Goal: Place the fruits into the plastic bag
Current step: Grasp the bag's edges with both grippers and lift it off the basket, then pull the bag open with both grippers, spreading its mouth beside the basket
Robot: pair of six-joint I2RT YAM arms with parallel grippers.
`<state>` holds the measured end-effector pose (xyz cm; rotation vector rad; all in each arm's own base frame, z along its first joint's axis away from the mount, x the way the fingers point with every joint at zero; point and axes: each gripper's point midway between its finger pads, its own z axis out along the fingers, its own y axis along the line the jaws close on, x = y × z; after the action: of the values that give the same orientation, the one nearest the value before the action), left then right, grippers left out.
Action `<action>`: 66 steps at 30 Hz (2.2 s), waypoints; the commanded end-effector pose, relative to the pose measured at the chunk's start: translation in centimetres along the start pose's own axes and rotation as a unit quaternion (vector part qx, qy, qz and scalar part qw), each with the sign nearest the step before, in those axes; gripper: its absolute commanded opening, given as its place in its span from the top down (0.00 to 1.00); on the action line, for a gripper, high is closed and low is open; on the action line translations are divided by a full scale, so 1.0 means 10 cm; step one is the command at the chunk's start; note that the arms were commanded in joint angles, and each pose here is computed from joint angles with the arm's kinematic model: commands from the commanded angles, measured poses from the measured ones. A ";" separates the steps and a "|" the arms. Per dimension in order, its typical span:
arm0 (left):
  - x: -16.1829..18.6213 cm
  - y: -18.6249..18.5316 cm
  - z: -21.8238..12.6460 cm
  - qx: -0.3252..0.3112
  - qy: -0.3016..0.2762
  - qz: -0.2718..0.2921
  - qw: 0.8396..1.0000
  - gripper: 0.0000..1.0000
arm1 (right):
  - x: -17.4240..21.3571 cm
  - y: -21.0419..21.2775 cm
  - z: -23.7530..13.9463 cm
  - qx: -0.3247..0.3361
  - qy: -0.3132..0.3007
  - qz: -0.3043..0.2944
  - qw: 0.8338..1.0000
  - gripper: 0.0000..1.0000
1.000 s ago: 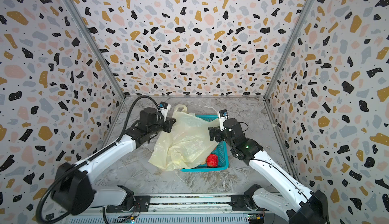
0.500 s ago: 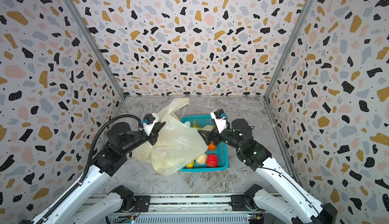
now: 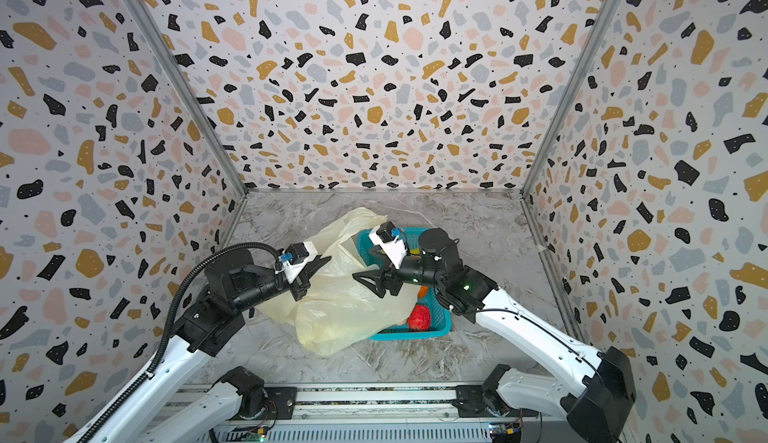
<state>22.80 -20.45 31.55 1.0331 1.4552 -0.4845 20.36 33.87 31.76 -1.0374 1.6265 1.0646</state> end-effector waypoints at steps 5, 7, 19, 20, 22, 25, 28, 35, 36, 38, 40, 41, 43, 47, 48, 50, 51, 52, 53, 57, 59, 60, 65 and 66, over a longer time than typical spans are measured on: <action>-0.06 0.04 0.02 -0.011 -0.027 -0.033 0.999 1.00 | -0.29 0.14 0.16 -0.034 -0.026 -0.023 0.999 1.00; -0.08 0.17 0.04 -0.039 -0.018 -0.083 0.996 0.91 | -0.29 0.11 0.19 -0.031 -0.023 -0.015 0.999 1.00; -0.76 0.81 -0.39 -0.193 -0.123 -0.213 0.950 0.47 | -0.78 -0.21 0.14 0.069 -0.081 0.038 0.994 1.00; -0.82 0.81 -0.43 -0.193 -0.129 -0.218 0.948 0.48 | -0.83 -0.24 0.13 0.079 -0.090 0.049 0.992 1.00; -0.93 0.82 -0.52 -0.196 -0.132 -0.230 0.944 0.50 | -0.94 -0.30 0.11 0.095 -0.112 0.073 0.986 1.00; -0.95 0.79 -0.53 -0.185 -0.109 -0.249 0.944 0.54 | -1.03 -0.39 0.07 0.113 -0.139 0.120 0.976 1.00; -0.84 0.68 -0.44 -0.152 -0.087 -0.292 0.940 0.56 | -1.04 -0.42 0.05 0.116 -0.164 0.172 0.964 1.00; -0.88 0.55 -0.22 -0.105 -0.095 -0.332 0.933 0.54 | -0.97 -0.50 -0.14 0.152 -0.263 0.287 0.909 1.00; -0.87 0.52 -0.19 -0.101 -0.092 -0.330 0.934 0.53 | -0.97 -0.53 -0.16 0.163 -0.270 0.294 0.902 1.00; -0.82 0.47 -0.14 -0.096 -0.081 -0.327 0.937 0.53 | -1.01 -0.57 -0.19 0.176 -0.280 0.296 0.896 1.00; -0.77 0.41 -0.08 -0.088 -0.064 -0.322 0.940 0.52 | -1.04 -0.60 -0.18 0.185 -0.284 0.301 0.891 1.00; -0.74 0.37 -0.03 -0.081 -0.054 -0.320 0.943 0.51 | -1.05 -0.61 -0.16 0.185 -0.283 0.303 0.891 1.00; -0.67 0.30 0.06 -0.071 -0.034 -0.316 0.945 0.51 | -1.06 -0.64 -0.11 0.190 -0.279 0.319 0.886 1.00; -0.55 0.15 0.22 -0.050 -0.010 -0.316 0.948 0.49 | -1.14 -0.68 -0.04 0.201 -0.285 0.335 0.875 1.00; -0.54 0.10 0.26 -0.040 -0.010 -0.315 0.948 0.50 | -1.15 -0.68 -0.03 0.211 -0.286 0.338 0.871 1.00; -0.53 0.02 0.31 -0.026 -0.006 -0.315 0.949 0.50 | -1.17 -0.65 -0.01 0.226 -0.289 0.336 0.867 1.00; -0.53 -0.02 0.34 -0.019 -0.004 -0.315 0.949 0.50 | -1.19 -0.63 0.01 0.228 -0.291 0.334 0.867 1.00; -0.52 -0.04 0.35 -0.017 0.000 -0.314 0.949 0.49 | -1.21 -0.61 0.02 0.228 -0.290 0.327 0.870 1.00; -0.51 -0.04 0.35 -0.017 0.002 -0.312 0.950 0.48 | -1.23 -0.60 0.02 0.234 -0.292 0.324 0.869 1.00; -0.55 -0.16 0.36 0.016 -0.001 -0.303 0.953 0.46 | -1.28 -0.59 0.02 0.239 -0.301 0.314 0.868 1.00; -0.53 -0.22 0.38 0.032 0.006 -0.300 0.953 0.45 | -1.28 -0.59 0.06 0.238 -0.297 0.309 0.872 1.00; -0.50 -0.22 0.39 0.030 0.014 -0.299 0.954 0.44 | -1.29 -0.59 0.09 0.235 -0.294 0.307 0.874 1.00; -0.45 -0.25 0.41 0.033 0.013 -0.296 0.954 0.38 | -1.33 -0.55 0.15 0.231 -0.287 0.288 0.884 1.00; -0.45 -0.26 0.42 0.035 0.012 -0.296 0.955 0.37 | -1.35 -0.53 0.16 0.227 -0.285 0.283 0.888 1.00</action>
<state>23.00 -26.00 33.70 0.6015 1.8302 -0.9340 29.43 36.35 40.60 0.1274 1.6417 1.1243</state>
